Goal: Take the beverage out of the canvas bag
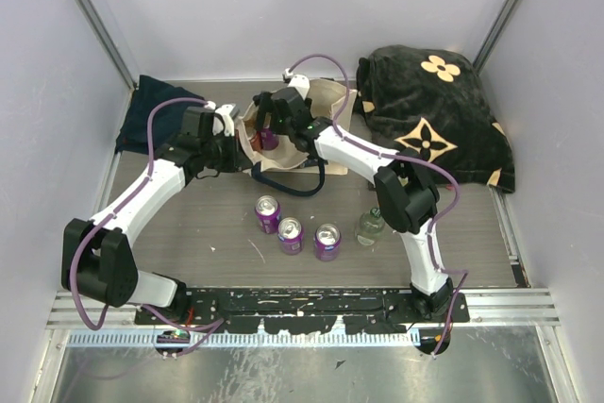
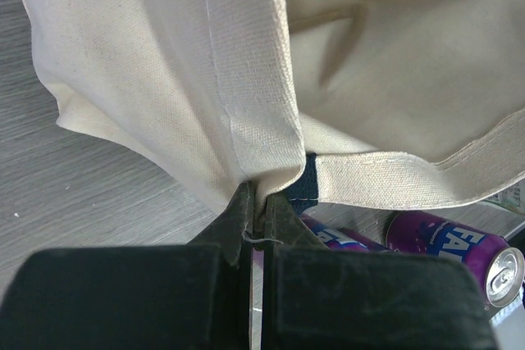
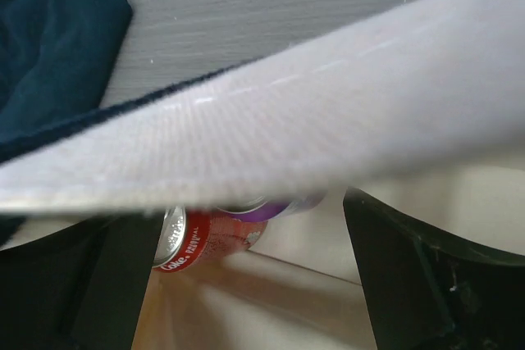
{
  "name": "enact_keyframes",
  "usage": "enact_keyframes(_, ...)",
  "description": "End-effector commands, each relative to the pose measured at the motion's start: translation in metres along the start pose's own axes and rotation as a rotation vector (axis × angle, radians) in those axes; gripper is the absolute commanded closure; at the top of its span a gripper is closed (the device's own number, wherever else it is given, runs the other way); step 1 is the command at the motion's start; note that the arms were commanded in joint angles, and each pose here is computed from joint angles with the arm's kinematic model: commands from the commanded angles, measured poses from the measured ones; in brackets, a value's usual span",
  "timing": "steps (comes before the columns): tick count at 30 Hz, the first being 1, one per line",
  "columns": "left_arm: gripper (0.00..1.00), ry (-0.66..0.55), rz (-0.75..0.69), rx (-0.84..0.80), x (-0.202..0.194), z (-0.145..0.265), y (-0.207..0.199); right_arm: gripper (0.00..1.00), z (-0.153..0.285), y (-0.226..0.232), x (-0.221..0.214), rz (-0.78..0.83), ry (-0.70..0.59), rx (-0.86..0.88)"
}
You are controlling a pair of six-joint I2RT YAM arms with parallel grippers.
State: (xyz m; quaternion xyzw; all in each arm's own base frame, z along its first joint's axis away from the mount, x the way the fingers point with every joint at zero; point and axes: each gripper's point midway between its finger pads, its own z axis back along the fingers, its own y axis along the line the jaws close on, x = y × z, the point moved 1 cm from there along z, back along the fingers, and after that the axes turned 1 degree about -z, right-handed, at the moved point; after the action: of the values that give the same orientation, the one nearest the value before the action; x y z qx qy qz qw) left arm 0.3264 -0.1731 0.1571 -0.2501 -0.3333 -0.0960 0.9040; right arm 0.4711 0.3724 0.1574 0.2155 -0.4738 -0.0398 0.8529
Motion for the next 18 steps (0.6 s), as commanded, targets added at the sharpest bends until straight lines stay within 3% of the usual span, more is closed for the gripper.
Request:
enact_keyframes(1, 0.99, 0.133, 0.047, 0.041, -0.036, -0.002, 0.011, 0.04, 0.028, 0.021, 0.065, -0.070, -0.167, 0.052)
enact_keyframes(18, 0.99, 0.138, 0.049, 0.044, -0.040, 0.000, 0.012, 0.06, -0.011, 0.032, 0.035, 0.048, -0.071, 0.029)
